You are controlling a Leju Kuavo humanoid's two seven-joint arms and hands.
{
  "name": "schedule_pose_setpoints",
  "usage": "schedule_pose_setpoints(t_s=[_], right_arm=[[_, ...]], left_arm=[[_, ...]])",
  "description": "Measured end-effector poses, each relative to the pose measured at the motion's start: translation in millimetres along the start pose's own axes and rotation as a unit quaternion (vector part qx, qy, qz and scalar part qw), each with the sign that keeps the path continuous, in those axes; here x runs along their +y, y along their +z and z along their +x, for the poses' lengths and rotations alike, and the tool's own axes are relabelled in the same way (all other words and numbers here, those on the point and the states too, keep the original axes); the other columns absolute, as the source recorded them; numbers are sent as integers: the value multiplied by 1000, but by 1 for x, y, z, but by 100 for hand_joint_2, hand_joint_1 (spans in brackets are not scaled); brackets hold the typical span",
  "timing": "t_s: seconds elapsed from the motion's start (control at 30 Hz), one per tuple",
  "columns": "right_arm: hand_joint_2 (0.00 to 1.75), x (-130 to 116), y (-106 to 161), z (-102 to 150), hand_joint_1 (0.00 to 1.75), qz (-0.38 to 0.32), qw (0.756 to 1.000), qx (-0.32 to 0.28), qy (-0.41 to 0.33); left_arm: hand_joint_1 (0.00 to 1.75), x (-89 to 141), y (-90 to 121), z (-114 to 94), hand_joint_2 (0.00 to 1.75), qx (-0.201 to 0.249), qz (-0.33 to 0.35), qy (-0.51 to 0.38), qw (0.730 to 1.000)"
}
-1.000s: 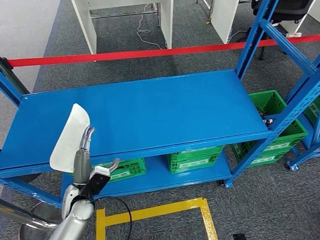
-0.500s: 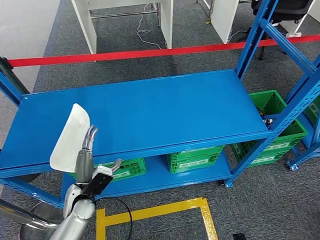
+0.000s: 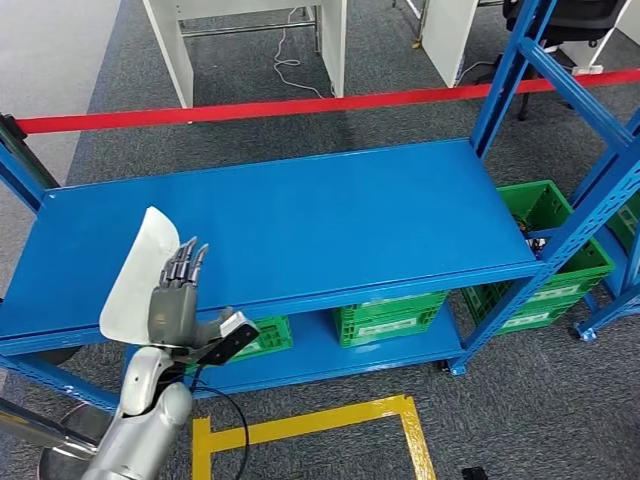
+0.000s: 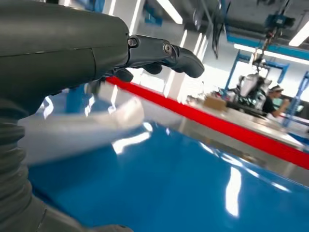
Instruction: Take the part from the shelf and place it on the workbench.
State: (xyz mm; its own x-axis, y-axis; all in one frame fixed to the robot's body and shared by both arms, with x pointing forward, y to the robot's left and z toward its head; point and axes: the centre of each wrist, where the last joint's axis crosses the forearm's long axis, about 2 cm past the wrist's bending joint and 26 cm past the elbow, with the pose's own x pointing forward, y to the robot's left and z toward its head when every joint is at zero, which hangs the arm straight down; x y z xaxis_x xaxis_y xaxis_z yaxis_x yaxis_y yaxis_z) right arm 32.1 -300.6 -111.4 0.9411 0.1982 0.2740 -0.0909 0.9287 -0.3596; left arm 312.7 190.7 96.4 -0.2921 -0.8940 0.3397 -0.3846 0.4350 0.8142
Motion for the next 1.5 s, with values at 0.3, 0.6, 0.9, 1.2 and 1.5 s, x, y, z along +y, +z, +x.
schedule_pose_setpoints(t_s=[0.3, 0.6, 0.9, 1.2, 1.5], right_arm=[[175, 0, 0, 0, 0, 6, 1000, 2, 8], [175, 0, 0, 1, 0, 10, 1000, 3, 14], [175, 0, -1, 2, 0, 16, 1000, 6, 13], [175, -1, -1, 3, 0, 16, 1000, 6, 13], [175, -1, -1, 5, 0, 20, 1000, 4, 20]], left_arm=[[0, 8, -13, -19, 175, 27, 13, -37, 999], [0, 9, -12, -27, 175, 57, 8, -62, 996], [0, 4, -16, -44, 175, 102, -18, -95, 990], [0, 2, -17, -51, 175, 105, -29, -106, 988], [9, 3, -28, -64, 175, 125, -41, -148, 980]])
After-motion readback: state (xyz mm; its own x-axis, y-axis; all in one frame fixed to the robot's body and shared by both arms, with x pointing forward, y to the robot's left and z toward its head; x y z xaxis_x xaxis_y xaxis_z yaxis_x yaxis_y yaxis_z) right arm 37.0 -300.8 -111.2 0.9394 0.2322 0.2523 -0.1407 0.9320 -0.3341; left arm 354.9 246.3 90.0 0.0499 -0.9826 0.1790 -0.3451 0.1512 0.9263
